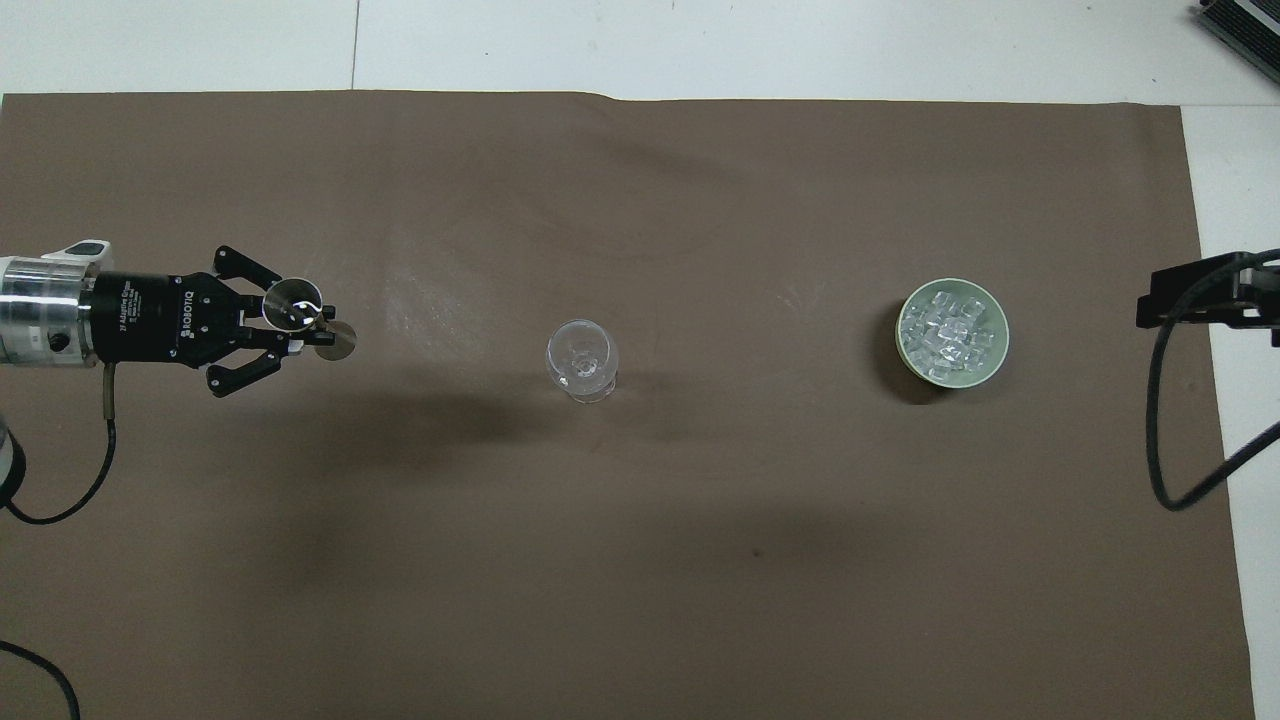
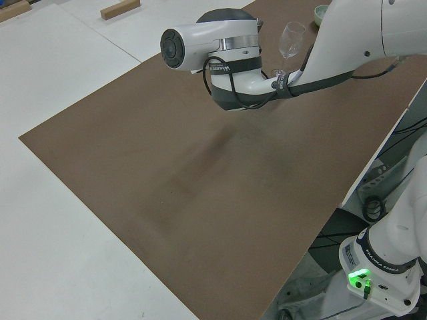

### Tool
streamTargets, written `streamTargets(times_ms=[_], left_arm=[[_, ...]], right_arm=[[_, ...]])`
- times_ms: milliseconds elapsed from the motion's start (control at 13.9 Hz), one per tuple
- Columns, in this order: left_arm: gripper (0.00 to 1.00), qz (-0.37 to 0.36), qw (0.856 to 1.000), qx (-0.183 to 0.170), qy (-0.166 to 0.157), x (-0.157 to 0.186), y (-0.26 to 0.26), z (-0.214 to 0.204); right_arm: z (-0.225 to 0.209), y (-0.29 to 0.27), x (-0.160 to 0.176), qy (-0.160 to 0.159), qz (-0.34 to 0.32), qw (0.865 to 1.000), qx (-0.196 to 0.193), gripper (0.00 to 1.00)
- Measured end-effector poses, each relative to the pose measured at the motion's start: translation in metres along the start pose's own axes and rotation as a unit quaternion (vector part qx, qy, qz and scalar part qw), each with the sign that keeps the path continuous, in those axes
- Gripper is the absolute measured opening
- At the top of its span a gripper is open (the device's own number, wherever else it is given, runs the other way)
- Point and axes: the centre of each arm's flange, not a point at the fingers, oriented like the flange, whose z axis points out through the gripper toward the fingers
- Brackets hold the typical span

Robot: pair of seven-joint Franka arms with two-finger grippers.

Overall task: Pour wine and add ice with both arms
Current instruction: 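Lift the metal cup with the left gripper toward the clear cup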

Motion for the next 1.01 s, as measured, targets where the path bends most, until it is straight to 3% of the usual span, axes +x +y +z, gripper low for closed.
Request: streamTargets(times_ms=[1008], left_arm=[[0.22,-0.035,0.997,-0.027,0.055,-0.041,-0.016,0.074]], right_arm=[[0.000,0.000,0.000,0.000,0.000,1.000,0.000,1.00]])
